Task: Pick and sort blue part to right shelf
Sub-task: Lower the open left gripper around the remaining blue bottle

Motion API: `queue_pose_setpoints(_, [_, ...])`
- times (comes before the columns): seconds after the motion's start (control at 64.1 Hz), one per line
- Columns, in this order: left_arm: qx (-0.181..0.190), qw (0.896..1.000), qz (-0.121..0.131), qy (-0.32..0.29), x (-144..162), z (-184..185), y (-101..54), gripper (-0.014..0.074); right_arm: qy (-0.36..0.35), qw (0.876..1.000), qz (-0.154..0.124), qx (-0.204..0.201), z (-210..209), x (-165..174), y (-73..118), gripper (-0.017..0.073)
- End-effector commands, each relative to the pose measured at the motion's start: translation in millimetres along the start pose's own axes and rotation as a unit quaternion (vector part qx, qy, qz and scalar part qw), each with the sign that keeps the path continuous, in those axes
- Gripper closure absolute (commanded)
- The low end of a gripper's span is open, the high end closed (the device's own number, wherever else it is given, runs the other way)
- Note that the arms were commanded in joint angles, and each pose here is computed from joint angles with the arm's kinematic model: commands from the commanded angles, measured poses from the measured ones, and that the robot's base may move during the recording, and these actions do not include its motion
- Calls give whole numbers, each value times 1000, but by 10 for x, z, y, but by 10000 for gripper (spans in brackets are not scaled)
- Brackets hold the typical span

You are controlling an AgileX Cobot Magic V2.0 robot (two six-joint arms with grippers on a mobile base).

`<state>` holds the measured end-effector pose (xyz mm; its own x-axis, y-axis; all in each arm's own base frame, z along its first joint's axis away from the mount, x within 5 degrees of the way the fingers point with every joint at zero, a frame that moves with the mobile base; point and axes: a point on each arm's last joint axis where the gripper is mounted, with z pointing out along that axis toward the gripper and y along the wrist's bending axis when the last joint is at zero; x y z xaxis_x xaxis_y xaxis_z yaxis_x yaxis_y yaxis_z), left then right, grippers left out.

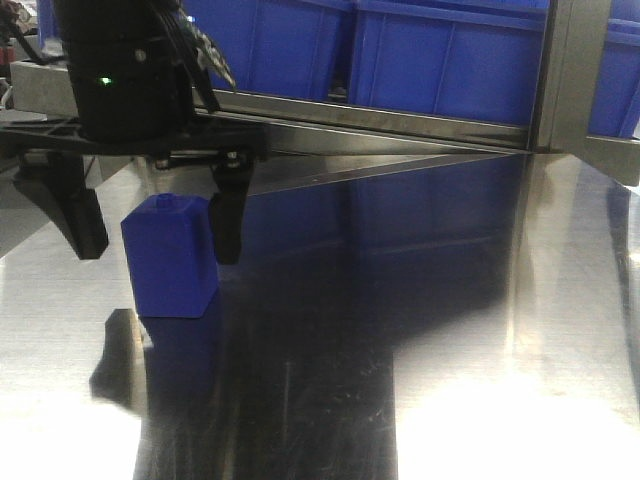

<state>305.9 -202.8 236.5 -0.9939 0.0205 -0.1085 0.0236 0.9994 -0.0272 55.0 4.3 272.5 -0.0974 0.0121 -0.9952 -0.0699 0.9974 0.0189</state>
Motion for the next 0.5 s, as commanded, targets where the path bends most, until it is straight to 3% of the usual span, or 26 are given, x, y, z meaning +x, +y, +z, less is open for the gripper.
queue_pose_setpoints(0.0, [24,999,5,-31,-10,-223,-39,-99,-55,998,-2,3,-20,-166,-2,155])
queue_pose_setpoints(0.343, [32,999,0,-22,-9,-184,-66,-95,-55,998,-2,3,-20,-166,-2,155])
queue_pose_setpoints(0.483, [31,999,0,-20,-5,-184,-63,-3,-55,998,-2,3,-20,-166,-2,155])
